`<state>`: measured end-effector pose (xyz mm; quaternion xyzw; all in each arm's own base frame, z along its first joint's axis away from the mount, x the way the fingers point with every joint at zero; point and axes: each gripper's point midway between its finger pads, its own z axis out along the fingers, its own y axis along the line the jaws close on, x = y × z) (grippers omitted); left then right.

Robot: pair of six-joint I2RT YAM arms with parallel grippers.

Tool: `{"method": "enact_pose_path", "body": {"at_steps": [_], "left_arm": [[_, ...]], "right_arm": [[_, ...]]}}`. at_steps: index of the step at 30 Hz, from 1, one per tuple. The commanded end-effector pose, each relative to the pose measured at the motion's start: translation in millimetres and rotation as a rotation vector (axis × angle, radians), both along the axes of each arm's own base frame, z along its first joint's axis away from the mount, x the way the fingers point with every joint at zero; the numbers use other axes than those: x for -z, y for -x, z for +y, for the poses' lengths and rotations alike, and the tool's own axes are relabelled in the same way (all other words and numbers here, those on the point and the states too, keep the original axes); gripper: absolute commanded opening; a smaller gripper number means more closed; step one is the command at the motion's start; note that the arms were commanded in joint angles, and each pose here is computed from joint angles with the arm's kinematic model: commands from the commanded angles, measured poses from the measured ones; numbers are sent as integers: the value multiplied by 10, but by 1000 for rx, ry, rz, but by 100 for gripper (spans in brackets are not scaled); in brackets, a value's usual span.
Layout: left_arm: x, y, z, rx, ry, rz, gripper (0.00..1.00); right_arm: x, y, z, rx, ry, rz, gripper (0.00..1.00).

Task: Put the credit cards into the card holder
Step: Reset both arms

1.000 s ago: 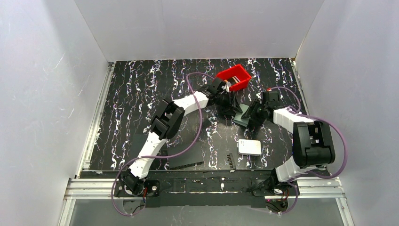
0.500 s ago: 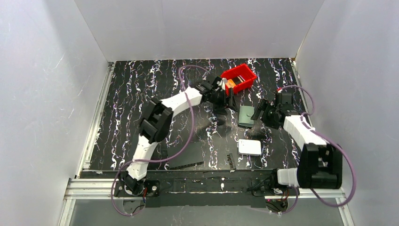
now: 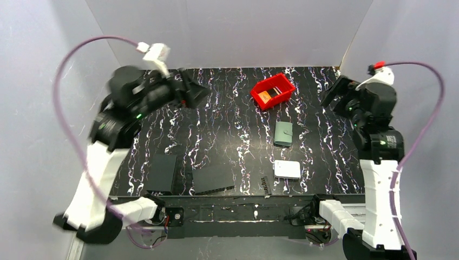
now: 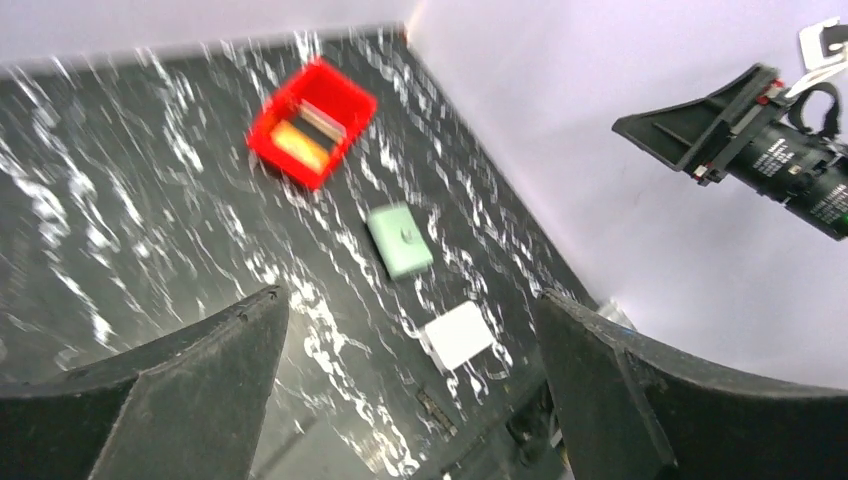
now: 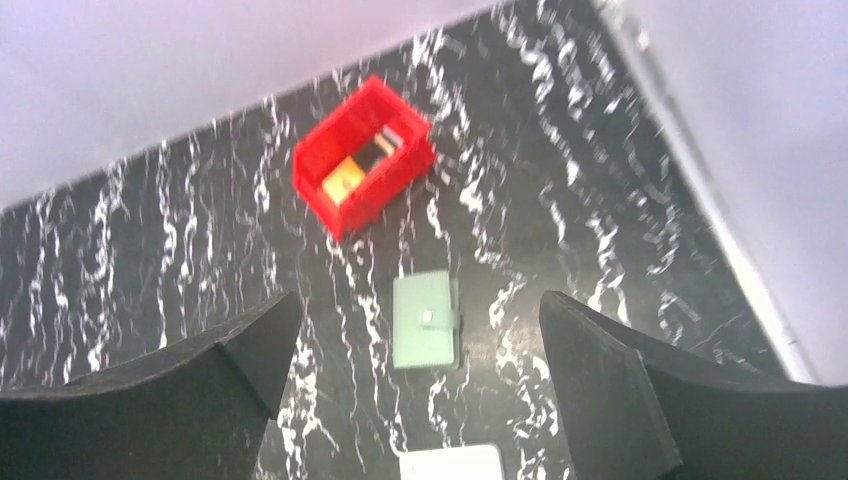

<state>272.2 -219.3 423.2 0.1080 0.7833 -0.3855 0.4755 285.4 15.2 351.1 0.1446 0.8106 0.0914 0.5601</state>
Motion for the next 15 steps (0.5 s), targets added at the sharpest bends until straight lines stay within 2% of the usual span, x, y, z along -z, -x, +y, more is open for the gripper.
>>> {"method": "enact_pose_path", "body": {"at_steps": [1,6,12,15], "left_arm": [[-419,363,598,-154,-107,-251,94],[-897,685,1138,-344,-96,-440,98],[-1148,938,1424,-437,-54,-543,98],[-1154,943,1438,-444,-49,-550,98]], "right_arm": [[-588,319,-353,170,86,-95,98],[-1254,592,-590,301,110,-267,98],[-1473,735,-718,374,134,-312,98],[-1484,787,-674,345,139,-313,98]]}}
